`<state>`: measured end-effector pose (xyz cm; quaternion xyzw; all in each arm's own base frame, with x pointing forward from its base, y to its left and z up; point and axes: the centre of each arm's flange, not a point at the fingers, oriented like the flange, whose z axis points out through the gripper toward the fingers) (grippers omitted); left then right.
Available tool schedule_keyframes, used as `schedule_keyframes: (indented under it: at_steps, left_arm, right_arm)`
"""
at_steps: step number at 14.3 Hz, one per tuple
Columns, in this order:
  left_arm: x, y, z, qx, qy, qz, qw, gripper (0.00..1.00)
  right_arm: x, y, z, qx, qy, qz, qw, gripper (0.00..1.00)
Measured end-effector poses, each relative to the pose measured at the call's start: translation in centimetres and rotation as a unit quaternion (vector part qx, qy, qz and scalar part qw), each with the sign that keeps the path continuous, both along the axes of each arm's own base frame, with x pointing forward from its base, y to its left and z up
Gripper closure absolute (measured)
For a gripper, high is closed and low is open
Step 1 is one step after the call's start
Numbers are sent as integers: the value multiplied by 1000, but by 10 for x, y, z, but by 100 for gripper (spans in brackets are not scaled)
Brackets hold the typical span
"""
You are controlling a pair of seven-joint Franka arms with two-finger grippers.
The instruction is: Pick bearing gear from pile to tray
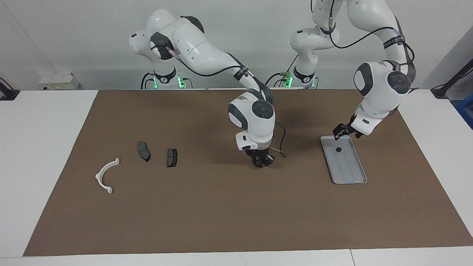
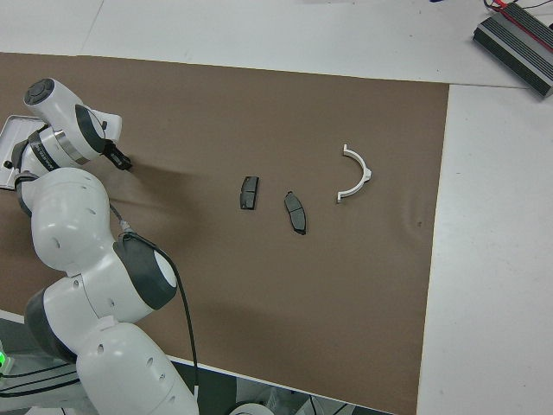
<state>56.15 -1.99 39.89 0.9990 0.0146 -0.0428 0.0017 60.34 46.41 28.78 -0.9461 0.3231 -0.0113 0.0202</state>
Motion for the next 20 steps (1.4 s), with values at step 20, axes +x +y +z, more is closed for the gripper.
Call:
schedule_keyframes:
  at_steps: [20]
  left_arm:
    - [-10, -337, -73, -24, -51, 181, 982, 8]
  right_arm:
    - [105, -257, 111, -11, 20, 189, 982, 0]
